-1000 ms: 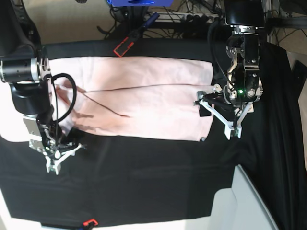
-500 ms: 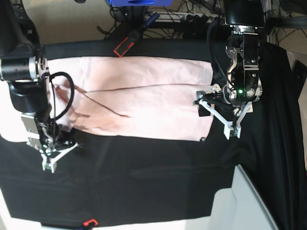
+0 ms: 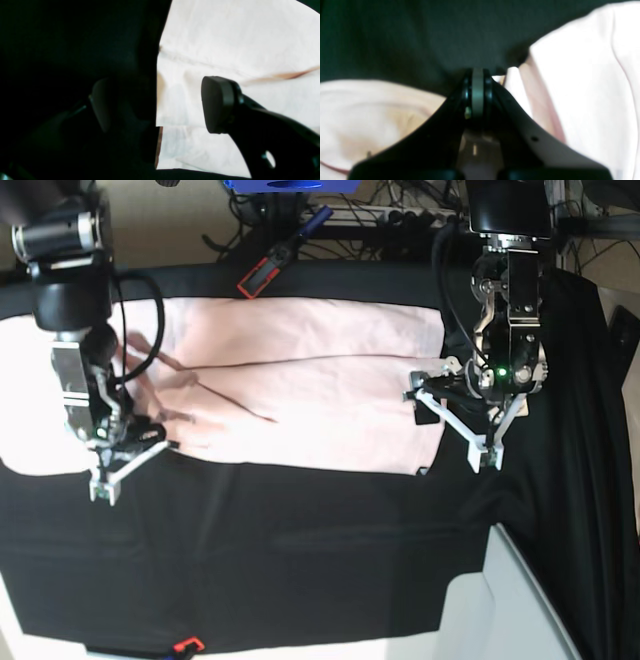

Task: Fold the T-shirt properly
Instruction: 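Drag the held fabric with the right gripper along the shirt's side, then smooth the shirt's side edge with the right gripper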

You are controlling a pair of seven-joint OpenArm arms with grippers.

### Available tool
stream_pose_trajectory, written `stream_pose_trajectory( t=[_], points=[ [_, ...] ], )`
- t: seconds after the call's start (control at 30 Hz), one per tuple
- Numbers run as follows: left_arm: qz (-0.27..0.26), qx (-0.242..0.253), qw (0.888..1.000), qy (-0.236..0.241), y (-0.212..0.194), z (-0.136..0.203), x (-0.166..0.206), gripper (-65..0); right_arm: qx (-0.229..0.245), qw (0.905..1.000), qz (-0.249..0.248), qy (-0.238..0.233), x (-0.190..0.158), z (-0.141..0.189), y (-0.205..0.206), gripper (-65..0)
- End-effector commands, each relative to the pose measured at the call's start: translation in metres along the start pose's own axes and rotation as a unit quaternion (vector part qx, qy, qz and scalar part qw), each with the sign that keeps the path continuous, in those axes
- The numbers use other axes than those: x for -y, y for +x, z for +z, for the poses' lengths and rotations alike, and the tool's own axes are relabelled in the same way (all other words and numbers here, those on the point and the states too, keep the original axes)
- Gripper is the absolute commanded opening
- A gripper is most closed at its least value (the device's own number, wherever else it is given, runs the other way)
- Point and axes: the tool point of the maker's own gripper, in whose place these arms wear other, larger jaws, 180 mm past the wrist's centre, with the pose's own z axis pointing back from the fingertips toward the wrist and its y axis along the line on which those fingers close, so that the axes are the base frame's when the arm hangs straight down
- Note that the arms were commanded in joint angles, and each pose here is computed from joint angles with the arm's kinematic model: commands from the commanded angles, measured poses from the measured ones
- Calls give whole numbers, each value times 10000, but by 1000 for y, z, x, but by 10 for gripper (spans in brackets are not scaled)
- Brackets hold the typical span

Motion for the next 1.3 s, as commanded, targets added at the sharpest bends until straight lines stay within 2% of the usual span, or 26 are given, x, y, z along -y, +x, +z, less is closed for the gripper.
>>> stream_pose_trajectory(
  t=[0.0,0.17,0.3,0.5,0.63,0.7,0.77,0.83,0.93,1.07,1.27],
  points=[
    [-30,212,9998,11,15,4,-1,-141,488,9988,1,48,-3,9,39,-650],
    [-30,212,9998,11,15,4,-1,-141,660,9953,-594,-384,39,25,55,-650],
    [-30,212,9998,11,15,4,-1,-141,803,9923,-791,-506,60,39,65,-650],
    [-15,128,9999,11,11,0,-1,-141,728,9895,-1103,-582,79,62,62,-650],
    [7,14,10000,14,6,-6,-2,-141,700,9904,-1067,-540,76,65,61,-643],
    [19,-17,10000,4,4,-7,-2,-141,634,9919,-979,-494,70,61,59,-575],
    [25,-9,10000,-3,5,-7,-2,-141,548,9958,-643,-364,51,58,56,-447],
    [22,21,10000,-5,7,-6,-1,-141,391,9985,-335,-208,29,56,53,-345],
    [21,29,10000,-5,7,-6,-1,-141,312,9993,-199,-85,13,55,56,-325],
    [15,22,10000,1,6,-6,-2,-141,207,9993,-275,-107,12,46,64,-325],
    [-3,-16,10000,29,3,-6,-3,-141,-179,9989,-339,-257,21,23,49,-325]
  ],
)
